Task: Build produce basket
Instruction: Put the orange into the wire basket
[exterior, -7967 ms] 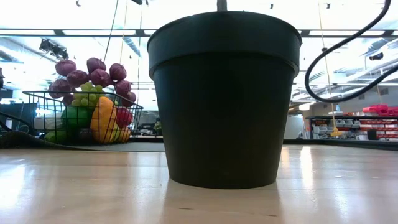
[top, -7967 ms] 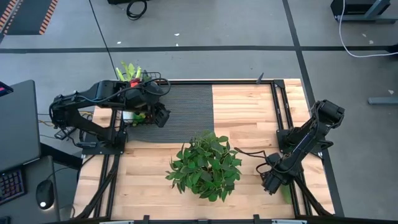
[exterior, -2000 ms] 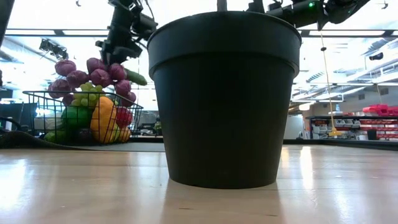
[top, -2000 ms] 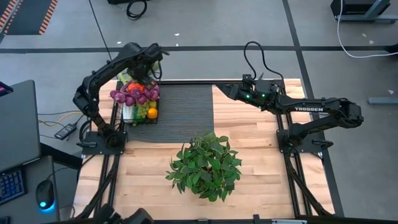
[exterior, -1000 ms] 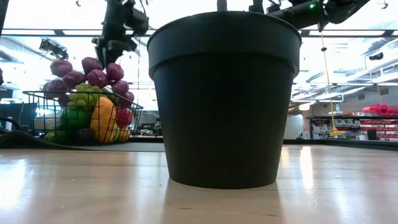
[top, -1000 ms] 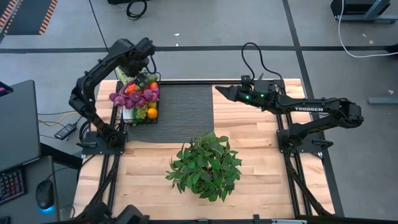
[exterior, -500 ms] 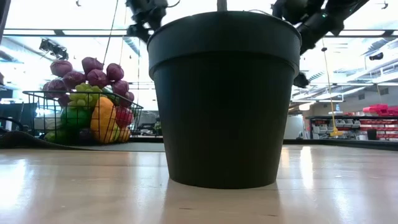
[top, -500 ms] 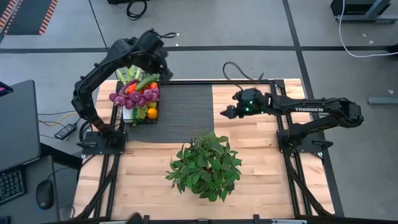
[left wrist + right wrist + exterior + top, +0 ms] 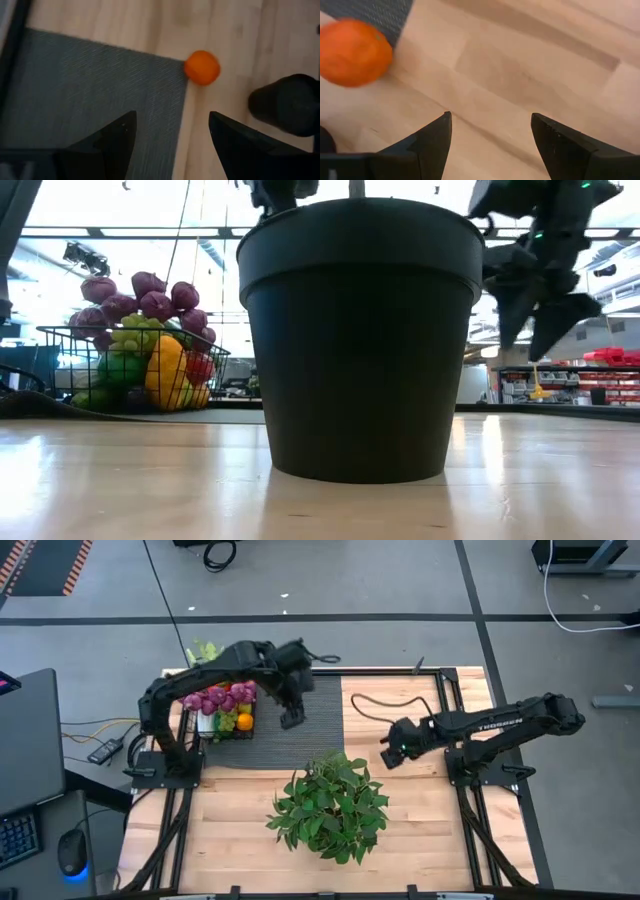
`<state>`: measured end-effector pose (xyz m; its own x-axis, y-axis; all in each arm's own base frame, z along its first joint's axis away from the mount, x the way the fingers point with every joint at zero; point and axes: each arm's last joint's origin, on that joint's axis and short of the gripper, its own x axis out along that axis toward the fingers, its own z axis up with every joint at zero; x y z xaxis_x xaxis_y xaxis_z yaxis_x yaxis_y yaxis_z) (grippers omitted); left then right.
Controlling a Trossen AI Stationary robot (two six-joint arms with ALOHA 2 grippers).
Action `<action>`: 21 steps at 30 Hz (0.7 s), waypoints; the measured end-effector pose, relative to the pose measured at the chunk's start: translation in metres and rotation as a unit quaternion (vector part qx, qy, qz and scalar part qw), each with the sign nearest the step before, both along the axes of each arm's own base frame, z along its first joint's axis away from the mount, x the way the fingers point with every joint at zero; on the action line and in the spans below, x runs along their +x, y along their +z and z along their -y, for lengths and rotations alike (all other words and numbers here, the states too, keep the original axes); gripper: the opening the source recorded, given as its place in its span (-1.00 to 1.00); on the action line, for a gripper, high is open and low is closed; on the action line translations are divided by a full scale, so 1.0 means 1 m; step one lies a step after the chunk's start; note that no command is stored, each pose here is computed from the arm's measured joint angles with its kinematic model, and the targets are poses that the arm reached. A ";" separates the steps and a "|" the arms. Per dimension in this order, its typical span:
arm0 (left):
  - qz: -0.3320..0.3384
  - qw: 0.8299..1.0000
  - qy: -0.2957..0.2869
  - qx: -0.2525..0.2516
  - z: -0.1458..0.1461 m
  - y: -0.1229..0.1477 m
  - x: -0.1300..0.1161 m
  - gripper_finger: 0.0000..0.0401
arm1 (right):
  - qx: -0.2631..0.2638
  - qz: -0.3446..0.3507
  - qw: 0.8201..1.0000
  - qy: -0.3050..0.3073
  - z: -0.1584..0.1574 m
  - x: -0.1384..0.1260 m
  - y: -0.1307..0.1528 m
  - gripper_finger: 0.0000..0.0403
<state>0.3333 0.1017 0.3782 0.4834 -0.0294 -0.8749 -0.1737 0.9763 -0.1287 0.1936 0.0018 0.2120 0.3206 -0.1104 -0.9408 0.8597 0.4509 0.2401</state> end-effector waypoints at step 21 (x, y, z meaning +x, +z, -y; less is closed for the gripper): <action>0.057 0.980 -0.188 -0.007 0.051 -0.065 0.087 0.28 | 0.005 0.023 0.992 -0.123 -0.097 -0.072 0.009 0.37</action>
